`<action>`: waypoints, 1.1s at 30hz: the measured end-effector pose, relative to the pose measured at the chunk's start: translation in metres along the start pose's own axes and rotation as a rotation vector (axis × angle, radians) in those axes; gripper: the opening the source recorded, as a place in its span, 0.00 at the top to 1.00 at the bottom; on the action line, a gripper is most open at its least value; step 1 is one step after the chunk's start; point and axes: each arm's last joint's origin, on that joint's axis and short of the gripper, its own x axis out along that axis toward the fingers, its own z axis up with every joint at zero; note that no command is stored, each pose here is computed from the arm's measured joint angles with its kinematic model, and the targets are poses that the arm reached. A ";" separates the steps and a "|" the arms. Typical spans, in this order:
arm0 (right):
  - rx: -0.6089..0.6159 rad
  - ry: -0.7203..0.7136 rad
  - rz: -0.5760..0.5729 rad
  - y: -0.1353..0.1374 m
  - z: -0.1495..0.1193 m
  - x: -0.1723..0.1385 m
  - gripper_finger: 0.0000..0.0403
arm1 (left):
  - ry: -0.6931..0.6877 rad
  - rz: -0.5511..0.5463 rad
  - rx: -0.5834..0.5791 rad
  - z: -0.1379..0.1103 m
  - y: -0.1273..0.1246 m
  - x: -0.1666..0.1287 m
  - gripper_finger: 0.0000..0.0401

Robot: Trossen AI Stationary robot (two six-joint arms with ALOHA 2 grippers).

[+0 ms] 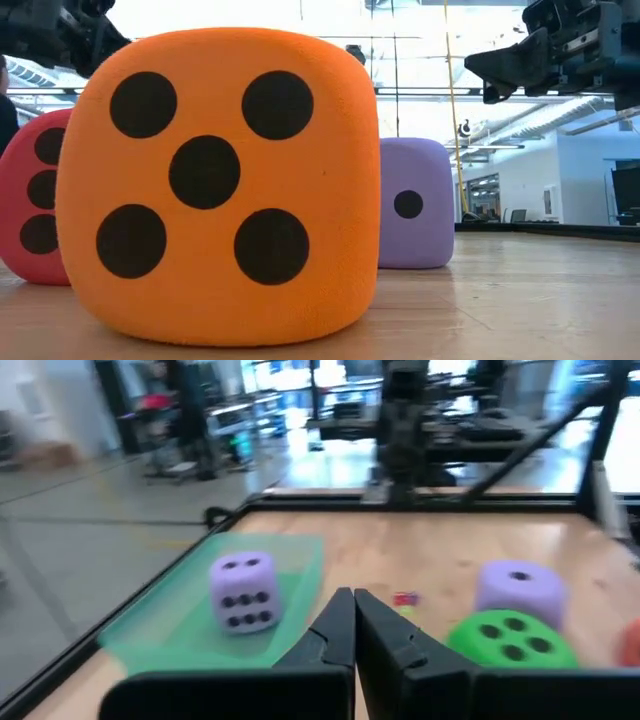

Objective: Pick & Place Dice
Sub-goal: Put the big purple dice into the green bin

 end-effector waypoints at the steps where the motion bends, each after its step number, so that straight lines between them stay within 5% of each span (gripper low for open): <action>1: 0.001 0.000 0.000 0.000 0.000 0.000 0.98 | 0.003 0.030 -0.010 0.000 0.001 0.000 0.99; 5: 0.021 0.006 0.000 0.000 -0.001 0.001 0.98 | 0.006 0.098 -0.049 -0.001 0.004 0.000 0.98; 24: 0.043 0.037 -0.011 -0.001 -0.005 0.004 0.98 | 0.008 0.081 -0.046 -0.001 0.003 0.000 0.96; 33: 0.129 0.011 -0.067 -0.002 -0.003 0.005 0.72 | 0.009 0.089 -0.026 -0.001 0.003 0.000 0.98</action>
